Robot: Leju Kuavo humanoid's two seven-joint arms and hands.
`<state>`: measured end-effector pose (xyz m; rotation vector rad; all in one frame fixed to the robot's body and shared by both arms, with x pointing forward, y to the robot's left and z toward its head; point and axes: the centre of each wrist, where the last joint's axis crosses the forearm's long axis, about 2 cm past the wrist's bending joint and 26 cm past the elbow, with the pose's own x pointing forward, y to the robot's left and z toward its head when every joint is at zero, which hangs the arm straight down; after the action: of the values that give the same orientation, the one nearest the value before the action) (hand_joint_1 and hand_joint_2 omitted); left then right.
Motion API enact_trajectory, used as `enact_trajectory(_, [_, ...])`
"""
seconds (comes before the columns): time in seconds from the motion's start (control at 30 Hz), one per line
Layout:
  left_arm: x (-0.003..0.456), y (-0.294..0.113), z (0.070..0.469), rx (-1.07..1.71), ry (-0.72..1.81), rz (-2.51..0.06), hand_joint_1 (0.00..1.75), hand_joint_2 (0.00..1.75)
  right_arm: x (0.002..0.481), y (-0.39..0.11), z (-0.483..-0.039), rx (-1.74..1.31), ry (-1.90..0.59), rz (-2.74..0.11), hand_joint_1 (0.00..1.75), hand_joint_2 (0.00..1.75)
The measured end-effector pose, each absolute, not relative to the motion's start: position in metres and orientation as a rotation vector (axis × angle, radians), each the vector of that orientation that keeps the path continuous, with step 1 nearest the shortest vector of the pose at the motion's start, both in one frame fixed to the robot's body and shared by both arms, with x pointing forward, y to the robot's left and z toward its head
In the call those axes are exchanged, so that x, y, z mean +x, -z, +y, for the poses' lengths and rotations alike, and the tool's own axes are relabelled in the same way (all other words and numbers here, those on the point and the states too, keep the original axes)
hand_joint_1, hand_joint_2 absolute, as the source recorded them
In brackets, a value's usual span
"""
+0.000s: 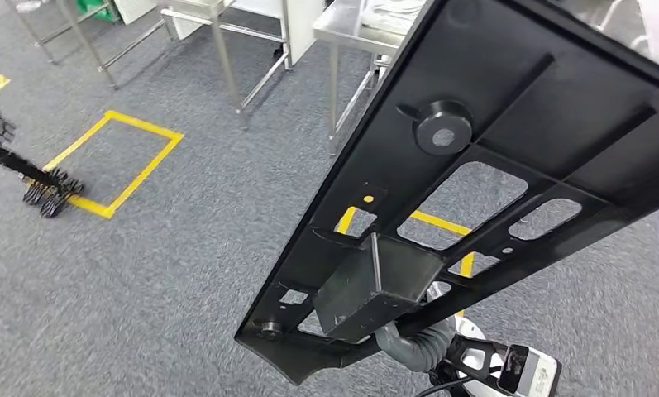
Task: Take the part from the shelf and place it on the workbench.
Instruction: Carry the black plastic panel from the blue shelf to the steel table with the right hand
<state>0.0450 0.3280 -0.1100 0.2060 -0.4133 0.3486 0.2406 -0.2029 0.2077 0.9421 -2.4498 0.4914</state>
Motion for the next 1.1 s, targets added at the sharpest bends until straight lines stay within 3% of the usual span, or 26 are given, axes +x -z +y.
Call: enact_trajectory(1.1, [0.0451, 0.1100, 0.3281, 0.174, -0.342, -0.418, 0.00, 1.75, 0.2410, -0.2145, -0.2015, 0.927, -0.487, -2.480, 1.75, 1.75])
